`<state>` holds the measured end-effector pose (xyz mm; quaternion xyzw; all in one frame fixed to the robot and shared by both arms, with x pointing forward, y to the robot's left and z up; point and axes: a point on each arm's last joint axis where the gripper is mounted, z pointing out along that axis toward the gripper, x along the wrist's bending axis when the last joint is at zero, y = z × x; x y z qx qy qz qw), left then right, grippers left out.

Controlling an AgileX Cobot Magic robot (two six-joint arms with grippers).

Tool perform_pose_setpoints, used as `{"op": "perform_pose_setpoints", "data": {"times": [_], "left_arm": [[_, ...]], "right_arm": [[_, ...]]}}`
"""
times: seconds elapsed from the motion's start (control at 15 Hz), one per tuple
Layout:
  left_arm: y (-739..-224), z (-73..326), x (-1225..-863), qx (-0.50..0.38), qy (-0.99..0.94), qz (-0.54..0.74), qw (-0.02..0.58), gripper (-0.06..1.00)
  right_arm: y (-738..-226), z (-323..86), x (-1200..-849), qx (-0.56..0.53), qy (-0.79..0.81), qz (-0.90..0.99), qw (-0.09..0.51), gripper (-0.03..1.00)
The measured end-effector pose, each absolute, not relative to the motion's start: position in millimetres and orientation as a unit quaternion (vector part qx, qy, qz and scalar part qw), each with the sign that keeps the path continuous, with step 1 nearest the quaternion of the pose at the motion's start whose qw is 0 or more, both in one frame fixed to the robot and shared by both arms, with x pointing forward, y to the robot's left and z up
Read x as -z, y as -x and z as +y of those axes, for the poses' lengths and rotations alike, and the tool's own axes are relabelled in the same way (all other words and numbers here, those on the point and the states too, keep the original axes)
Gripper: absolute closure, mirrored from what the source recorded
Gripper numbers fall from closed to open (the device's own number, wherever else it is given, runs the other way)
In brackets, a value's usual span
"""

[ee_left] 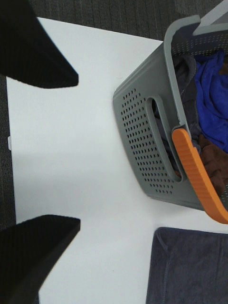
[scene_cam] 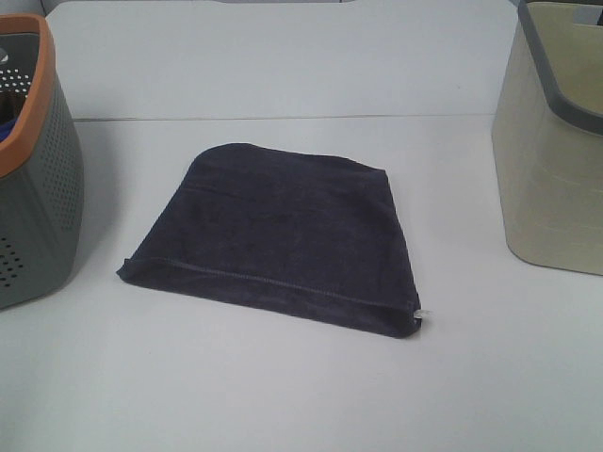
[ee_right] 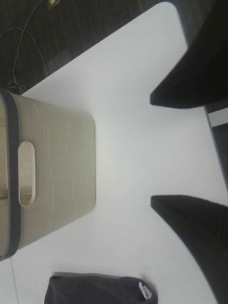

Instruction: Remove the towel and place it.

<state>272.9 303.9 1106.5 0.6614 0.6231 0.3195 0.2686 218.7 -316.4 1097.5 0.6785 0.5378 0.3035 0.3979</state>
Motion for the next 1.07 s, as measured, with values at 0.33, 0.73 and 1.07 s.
{"op": "perform_pose_setpoints", "data": {"times": [0.33,0.73,1.07], "left_arm": [[-245.8,302.7,-1073.1,-0.366,-0.650,0.592,0.306,0.24],[-233.0,295.7,-1053.6,-0.379,-0.633,0.566,0.367,0.24],[-233.6,295.4,-1052.8,-0.377,-0.634,0.566,0.369,0.24]], "right_arm": [[-219.1,-307.0,-1084.6,-0.329,-0.661,0.568,0.362,0.41],[-241.5,-298.6,-1058.4,-0.356,-0.641,0.591,0.336,0.42],[-231.3,-292.2,-1059.9,-0.397,-0.582,0.608,0.365,0.43]]}}
